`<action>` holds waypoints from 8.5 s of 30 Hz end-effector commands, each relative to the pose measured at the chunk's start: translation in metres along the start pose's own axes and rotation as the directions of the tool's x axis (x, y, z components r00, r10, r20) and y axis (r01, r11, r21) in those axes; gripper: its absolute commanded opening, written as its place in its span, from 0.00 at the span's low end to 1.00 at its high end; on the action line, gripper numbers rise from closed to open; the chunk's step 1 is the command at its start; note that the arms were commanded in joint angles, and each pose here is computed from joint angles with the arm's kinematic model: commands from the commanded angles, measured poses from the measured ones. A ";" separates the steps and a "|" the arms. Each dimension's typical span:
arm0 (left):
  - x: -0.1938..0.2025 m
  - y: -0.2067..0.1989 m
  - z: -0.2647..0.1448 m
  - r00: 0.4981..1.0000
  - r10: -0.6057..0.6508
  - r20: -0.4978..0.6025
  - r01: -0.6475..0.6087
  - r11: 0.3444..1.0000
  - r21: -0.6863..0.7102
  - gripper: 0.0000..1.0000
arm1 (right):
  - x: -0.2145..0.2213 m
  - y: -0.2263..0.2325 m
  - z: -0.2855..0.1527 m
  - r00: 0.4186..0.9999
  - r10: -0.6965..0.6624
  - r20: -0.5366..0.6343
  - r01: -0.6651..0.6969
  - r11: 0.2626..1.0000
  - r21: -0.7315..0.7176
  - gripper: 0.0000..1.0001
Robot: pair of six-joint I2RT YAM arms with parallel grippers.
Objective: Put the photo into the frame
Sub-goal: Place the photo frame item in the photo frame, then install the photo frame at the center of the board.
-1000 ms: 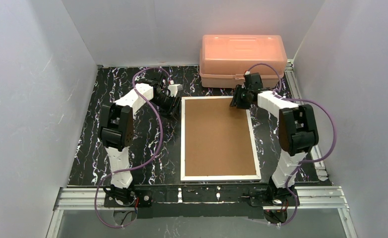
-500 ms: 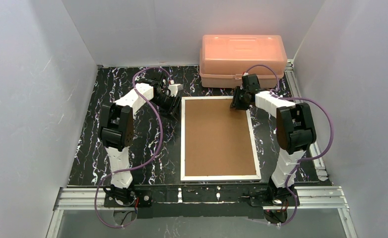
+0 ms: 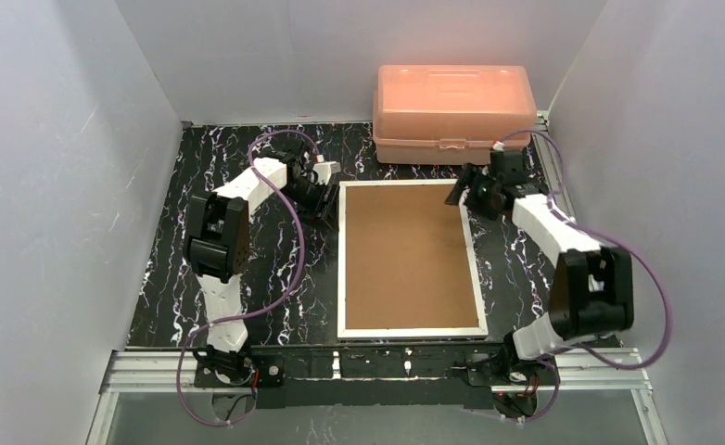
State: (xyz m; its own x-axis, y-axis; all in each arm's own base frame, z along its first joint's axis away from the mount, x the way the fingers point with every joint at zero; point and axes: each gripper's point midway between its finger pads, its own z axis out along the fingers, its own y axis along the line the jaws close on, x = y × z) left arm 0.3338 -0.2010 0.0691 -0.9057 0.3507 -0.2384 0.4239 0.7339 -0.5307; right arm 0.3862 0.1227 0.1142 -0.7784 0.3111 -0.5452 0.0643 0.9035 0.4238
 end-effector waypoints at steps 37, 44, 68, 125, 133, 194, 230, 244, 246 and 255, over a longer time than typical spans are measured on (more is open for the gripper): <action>0.009 -0.017 -0.026 1.000 -0.015 0.016 0.014 0.999 0.040 0.56 | 0.190 -0.025 -0.078 0.930 -0.029 -0.366 0.082 0.988 0.132 0.42; 0.005 -0.018 -0.014 0.998 -0.055 0.021 0.054 0.996 0.077 0.55 | 0.110 -0.018 -0.067 0.974 0.080 -0.213 -0.070 0.996 0.056 0.51; 0.010 -0.009 0.017 0.994 -0.102 -0.030 0.105 0.987 0.119 0.47 | 0.076 -0.072 -0.023 0.937 0.276 -0.212 -0.282 0.959 0.003 0.51; 0.019 -0.001 0.041 0.995 -0.052 -0.087 0.059 0.996 0.074 0.19 | 0.108 -0.080 -0.006 0.905 0.289 -0.313 -0.302 0.953 0.006 0.33; 0.019 -0.003 0.041 0.995 -0.044 -0.086 0.051 0.996 0.077 0.18 | 0.109 -0.082 -0.004 0.903 0.285 -0.321 -0.294 0.956 0.023 0.32; 0.023 0.009 -0.023 0.993 -0.115 0.005 0.113 0.983 0.147 0.43 | 0.081 -0.015 0.001 0.929 0.263 -0.259 -0.302 0.945 -0.124 0.83; 0.104 0.074 -0.056 0.985 -0.171 -0.016 0.172 0.976 0.131 0.30 | 0.224 0.059 -0.116 0.861 0.015 -0.508 -0.208 0.922 -0.325 0.73; 0.108 0.073 -0.048 0.984 -0.179 -0.024 0.180 0.974 0.140 0.17 | 0.247 0.054 -0.106 0.833 0.016 -0.554 -0.225 0.923 -0.312 0.70; 0.108 0.073 -0.047 0.983 -0.180 -0.025 0.182 0.973 0.140 0.16 | 0.248 0.053 -0.105 0.832 0.016 -0.554 -0.223 0.925 -0.308 0.69; 0.107 0.074 -0.048 0.983 -0.182 -0.023 0.184 0.974 0.129 0.14 | 0.253 0.040 -0.095 0.838 0.016 -0.546 -0.188 0.947 -0.261 0.67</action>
State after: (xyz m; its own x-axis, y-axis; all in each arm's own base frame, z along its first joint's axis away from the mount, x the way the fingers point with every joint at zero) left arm 0.2740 -0.0785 0.0431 -0.9656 0.2213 -0.1366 0.2556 0.7105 -0.6557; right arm 0.1334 0.2123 0.0695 -0.9914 0.1251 -0.0396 0.0603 0.7027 0.7089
